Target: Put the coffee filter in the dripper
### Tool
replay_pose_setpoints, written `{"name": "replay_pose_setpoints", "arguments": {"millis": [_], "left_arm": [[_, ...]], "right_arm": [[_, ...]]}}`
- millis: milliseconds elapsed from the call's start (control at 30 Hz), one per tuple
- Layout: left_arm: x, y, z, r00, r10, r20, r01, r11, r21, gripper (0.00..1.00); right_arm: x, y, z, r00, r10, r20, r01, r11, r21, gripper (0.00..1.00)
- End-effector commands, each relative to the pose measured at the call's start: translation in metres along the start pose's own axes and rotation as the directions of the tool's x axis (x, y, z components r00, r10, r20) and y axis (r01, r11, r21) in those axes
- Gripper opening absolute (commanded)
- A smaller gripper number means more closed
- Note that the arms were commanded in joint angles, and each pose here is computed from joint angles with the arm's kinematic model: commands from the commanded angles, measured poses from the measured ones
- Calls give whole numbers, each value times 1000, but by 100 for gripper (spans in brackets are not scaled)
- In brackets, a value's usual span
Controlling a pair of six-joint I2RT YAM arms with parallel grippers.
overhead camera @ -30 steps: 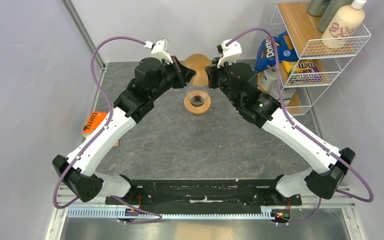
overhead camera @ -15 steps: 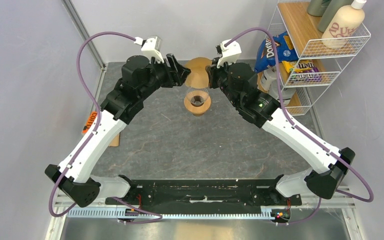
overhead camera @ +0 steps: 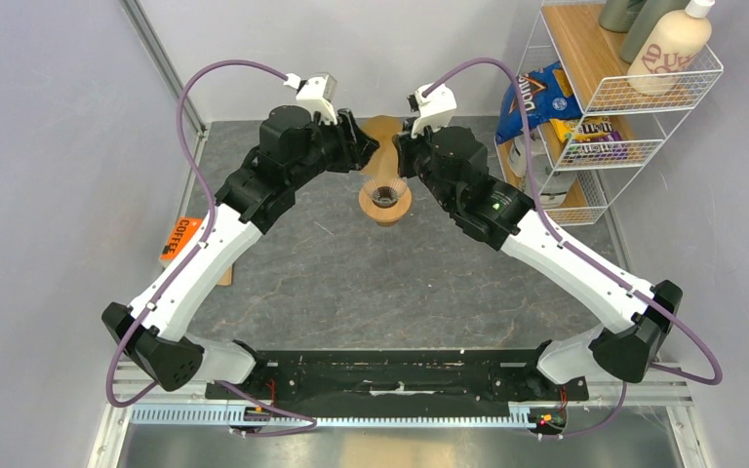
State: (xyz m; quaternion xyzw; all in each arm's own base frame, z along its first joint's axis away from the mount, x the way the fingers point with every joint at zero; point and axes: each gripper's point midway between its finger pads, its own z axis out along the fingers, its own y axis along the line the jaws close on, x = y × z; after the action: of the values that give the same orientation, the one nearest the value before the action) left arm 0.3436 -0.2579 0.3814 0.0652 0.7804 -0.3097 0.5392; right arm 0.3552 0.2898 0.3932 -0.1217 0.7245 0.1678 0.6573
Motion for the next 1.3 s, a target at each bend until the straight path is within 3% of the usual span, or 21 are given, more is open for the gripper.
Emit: {"name": "replay_pose_setpoints", "arguments": {"millis": [0, 133, 233, 300, 400, 467, 533, 700, 900, 1033, 1267], "left_arm": [[-27, -16, -2, 995, 49, 81, -54, 997, 52, 43], [-25, -18, 0, 996, 42, 77, -47, 997, 59, 15], [-26, -17, 0, 996, 36, 80, -41, 998, 55, 3], [-28, -17, -2, 996, 32, 87, -37, 998, 51, 2], [-28, -18, -3, 997, 19, 77, -22, 999, 48, 2], [-28, -18, -4, 997, 8, 76, -12, 999, 49, 2], [-28, -19, -4, 997, -3, 73, -1, 999, 54, 2], [-26, -23, -5, 998, -7, 65, 2, 997, 75, 2], [-18, -25, -3, 999, -10, 38, 7, 995, 95, 2], [-18, -26, -2, 999, -13, 38, 9, 995, 100, 2], [-11, -30, 0, 1000, -7, 19, 5, 993, 115, 2]], "right_arm": [[-32, 4, -3, 996, 30, 84, -31, 1000, 1, 0], [-32, 7, -3, 996, 41, 83, -40, 999, -9, 0], [-30, 9, -3, 996, 41, 75, -40, 999, -16, 0], [-28, 8, -4, 997, 38, 65, -37, 999, -14, 0], [-24, 3, -6, 998, 33, 48, -33, 999, 7, 29], [-21, 2, -8, 999, 32, 39, -32, 999, 6, 38], [-17, 1, -7, 999, 33, 25, -33, 999, 11, 40], [-16, -1, -5, 999, 39, 22, -39, 999, 22, 33], [-23, 2, -2, 998, 51, 47, -52, 999, 4, 31], [-23, 6, 0, 997, 59, 48, -59, 998, -11, 0], [-28, 14, 0, 996, 73, 55, -70, 996, -51, 0]]}}
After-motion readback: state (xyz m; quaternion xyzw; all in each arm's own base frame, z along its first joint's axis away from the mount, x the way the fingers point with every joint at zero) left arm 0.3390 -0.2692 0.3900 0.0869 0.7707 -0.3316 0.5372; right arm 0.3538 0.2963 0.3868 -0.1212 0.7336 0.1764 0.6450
